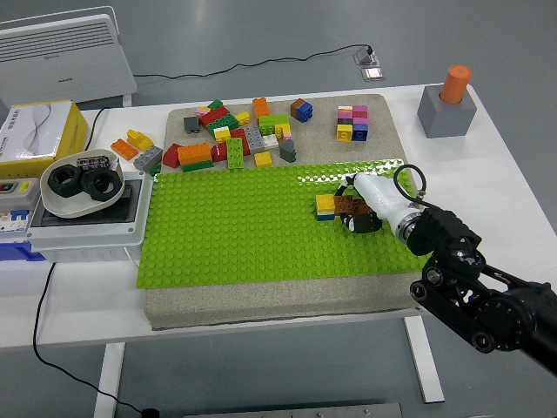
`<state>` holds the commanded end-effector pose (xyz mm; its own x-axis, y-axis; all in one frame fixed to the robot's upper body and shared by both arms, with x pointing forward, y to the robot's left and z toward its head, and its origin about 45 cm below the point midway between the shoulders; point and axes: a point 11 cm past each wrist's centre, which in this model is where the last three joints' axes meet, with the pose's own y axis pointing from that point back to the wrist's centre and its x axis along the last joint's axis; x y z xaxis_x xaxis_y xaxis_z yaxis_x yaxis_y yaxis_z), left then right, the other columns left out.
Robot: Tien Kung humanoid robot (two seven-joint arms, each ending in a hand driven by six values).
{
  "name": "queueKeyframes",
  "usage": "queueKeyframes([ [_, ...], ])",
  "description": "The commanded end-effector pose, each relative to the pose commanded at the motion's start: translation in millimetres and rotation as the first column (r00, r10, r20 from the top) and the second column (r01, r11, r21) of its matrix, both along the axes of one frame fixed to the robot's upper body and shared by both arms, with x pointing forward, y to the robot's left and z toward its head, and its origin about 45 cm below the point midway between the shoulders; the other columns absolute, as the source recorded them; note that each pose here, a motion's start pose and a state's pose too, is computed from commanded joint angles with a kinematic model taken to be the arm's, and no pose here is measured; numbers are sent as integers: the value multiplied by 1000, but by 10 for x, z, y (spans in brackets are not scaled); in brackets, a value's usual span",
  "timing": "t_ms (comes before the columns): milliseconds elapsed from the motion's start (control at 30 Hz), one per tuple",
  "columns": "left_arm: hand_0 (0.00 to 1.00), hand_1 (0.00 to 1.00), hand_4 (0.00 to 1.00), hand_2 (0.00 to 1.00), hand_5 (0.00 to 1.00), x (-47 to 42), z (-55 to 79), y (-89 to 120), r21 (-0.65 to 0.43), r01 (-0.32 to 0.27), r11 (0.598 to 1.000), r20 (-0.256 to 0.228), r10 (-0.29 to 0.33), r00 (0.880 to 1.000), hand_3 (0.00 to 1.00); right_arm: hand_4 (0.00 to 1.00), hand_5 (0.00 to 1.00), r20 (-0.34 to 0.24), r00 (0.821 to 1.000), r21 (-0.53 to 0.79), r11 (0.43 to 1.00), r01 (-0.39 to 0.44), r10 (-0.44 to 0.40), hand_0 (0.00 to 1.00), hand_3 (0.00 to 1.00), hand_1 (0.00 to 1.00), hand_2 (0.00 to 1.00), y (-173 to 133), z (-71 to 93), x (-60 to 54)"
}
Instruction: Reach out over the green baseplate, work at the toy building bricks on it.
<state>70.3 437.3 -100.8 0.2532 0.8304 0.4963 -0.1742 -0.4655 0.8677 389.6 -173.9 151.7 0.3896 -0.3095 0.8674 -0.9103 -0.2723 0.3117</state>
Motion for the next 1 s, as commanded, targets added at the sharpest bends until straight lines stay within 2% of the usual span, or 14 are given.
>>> queueKeyframes([
  [1000, 680, 483, 429, 383, 49, -3, -2, -4, 1, 2, 1000, -1, -2, 1000, 523, 669, 82, -4, 1000, 2, 1000, 4, -4, 836, 663, 816, 829, -22, -21, -6],
])
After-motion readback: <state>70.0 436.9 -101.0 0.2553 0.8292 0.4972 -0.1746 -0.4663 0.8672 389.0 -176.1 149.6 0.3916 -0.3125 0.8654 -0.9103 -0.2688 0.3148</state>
